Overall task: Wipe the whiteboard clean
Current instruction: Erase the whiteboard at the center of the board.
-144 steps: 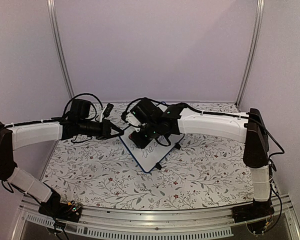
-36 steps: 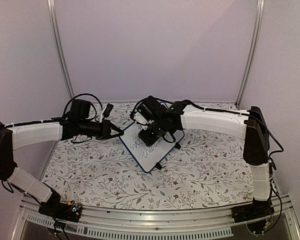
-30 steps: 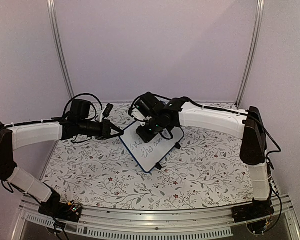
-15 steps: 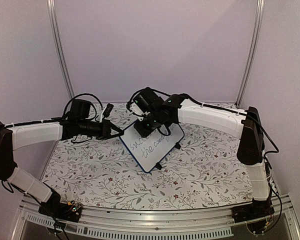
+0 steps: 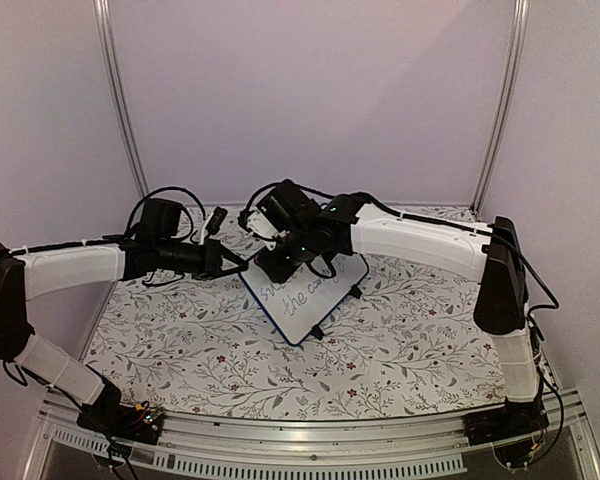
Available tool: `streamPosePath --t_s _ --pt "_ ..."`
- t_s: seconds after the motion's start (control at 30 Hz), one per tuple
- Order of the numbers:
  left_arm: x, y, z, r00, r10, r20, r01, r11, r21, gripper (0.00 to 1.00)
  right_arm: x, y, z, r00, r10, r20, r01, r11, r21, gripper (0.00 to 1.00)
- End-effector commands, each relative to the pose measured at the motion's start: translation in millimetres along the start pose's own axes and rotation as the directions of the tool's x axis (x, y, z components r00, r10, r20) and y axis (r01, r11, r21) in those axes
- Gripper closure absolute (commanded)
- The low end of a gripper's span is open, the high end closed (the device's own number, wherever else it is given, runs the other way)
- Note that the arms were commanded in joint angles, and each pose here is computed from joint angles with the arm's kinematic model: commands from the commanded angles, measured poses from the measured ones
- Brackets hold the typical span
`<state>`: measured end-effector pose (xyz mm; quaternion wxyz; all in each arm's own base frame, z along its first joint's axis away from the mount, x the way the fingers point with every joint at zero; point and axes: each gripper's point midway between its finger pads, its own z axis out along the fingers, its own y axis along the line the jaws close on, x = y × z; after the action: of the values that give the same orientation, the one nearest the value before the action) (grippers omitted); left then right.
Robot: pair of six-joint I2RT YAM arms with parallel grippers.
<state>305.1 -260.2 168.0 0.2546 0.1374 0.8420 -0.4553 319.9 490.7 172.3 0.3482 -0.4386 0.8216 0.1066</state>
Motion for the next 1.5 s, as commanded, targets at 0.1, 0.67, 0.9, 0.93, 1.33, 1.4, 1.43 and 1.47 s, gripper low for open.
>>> streamPosePath --t_s 0.1,0.67,0.9,0.93,1.33,1.4,1.43,1.47 --pt "0.4 -7.7 1.5 1.000 0.011 -0.004 -0.010 1.000 0.024 1.00 -5.4 10.5 3.3 1.000 -0.025 0.019 0.025 1.000 -0.015 0.85" --pt "-0.3 -7.9 1.4 1.000 0.012 -0.003 -0.012 1.000 0.024 1.00 3.2 -57.1 9.3 0.990 0.139 -0.010 -0.137 0.984 0.111 0.85" --pt "-0.1 -6.1 1.5 1.000 0.006 -0.004 -0.006 1.000 0.021 1.00 1.7 -59.7 0.0 0.990 0.138 -0.003 -0.137 0.983 0.119 0.86" --pt "-0.2 -6.1 1.8 1.000 0.006 -0.004 -0.006 1.000 0.021 1.00 1.6 -60.6 -2.2 0.990 0.139 -0.001 -0.137 0.983 0.122 0.86" --pt "-4.5 -5.2 -2.3 1.000 0.006 0.013 -0.006 1.000 0.017 0.88 13.4 -75.0 -42.7 0.987 0.155 0.035 -0.159 0.971 0.178 0.86" --pt "-5.1 -6.2 -3.1 1.000 0.011 0.016 -0.011 1.000 0.017 0.84 20.0 -76.4 -49.6 0.986 0.165 0.040 -0.169 0.969 0.180 0.85" --pt "-5.7 -5.7 -3.8 1.000 0.010 0.019 -0.011 1.000 0.014 0.82 20.6 -79.0 -57.4 0.983 0.176 0.053 -0.182 0.966 0.181 0.85" --pt "-6.0 -5.5 -4.1 1.000 0.010 0.020 -0.010 1.000 0.013 0.79 25.8 -79.4 -59.1 0.982 0.181 0.049 -0.187 0.965 0.181 0.85"
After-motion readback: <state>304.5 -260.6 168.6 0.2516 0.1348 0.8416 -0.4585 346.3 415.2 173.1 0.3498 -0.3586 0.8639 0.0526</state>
